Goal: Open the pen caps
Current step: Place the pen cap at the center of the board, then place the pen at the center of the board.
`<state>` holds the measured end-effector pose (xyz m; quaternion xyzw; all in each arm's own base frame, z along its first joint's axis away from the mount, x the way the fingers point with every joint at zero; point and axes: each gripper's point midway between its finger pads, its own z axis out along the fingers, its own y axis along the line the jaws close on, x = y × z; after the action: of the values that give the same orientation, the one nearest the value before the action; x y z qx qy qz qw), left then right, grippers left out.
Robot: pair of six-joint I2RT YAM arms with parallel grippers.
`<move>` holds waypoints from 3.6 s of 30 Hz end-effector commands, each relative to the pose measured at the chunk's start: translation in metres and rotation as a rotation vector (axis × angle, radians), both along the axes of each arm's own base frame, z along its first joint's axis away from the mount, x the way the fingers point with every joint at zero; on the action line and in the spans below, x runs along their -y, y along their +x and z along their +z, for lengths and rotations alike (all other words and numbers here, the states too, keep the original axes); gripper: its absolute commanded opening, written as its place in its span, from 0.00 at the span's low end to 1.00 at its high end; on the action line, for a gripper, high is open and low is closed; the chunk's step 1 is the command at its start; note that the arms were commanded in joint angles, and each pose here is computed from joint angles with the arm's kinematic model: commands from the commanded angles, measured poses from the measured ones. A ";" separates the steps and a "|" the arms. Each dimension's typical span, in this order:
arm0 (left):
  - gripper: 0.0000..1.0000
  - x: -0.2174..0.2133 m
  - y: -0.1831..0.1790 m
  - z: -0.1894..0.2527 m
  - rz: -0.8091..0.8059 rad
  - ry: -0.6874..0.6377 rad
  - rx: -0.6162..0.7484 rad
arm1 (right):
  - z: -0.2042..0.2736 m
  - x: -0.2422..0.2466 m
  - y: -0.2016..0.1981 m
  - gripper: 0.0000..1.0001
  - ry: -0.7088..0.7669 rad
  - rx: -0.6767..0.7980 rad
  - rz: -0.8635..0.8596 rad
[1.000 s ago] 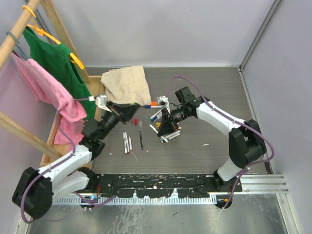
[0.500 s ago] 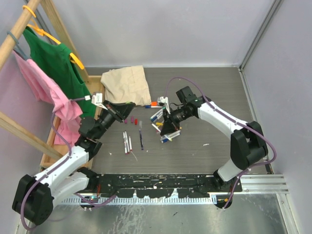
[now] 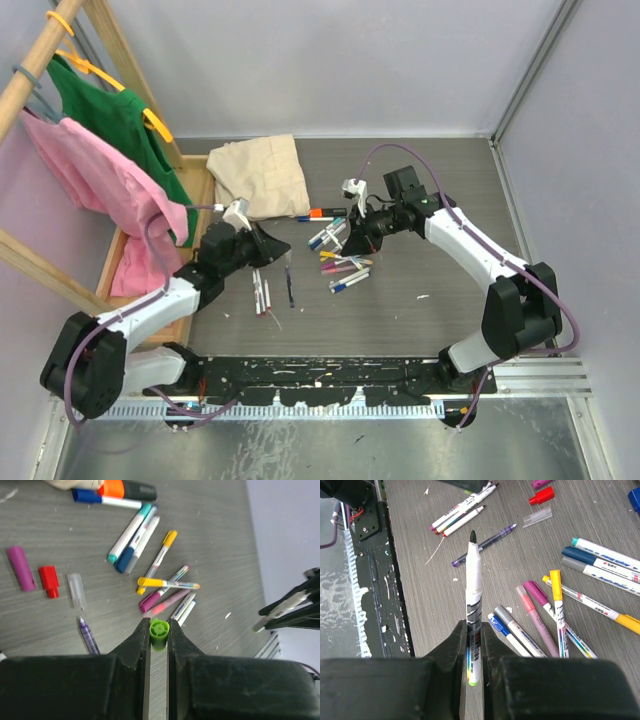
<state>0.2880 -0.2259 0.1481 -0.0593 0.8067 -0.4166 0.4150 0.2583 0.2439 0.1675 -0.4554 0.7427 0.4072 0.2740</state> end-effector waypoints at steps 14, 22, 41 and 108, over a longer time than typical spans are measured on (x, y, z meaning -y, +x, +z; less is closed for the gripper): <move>0.00 0.023 0.020 -0.059 0.074 0.553 -0.231 | 0.018 0.007 0.017 0.01 0.026 0.065 -0.063; 0.04 0.029 0.025 -0.085 0.067 0.723 -0.318 | 0.017 0.007 0.017 0.01 0.032 0.059 -0.065; 0.17 0.032 0.045 -0.106 0.065 0.869 -0.336 | 0.017 0.007 0.016 0.01 0.035 0.052 -0.063; 0.82 -0.043 -0.052 0.042 0.154 0.184 0.367 | -0.078 -0.091 -0.019 0.01 -0.014 -0.485 -0.559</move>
<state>0.2320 -0.1880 0.1624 0.0160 0.7879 -0.2910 0.5425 0.2038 0.3169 0.0916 -0.2397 0.8461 0.4528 0.1469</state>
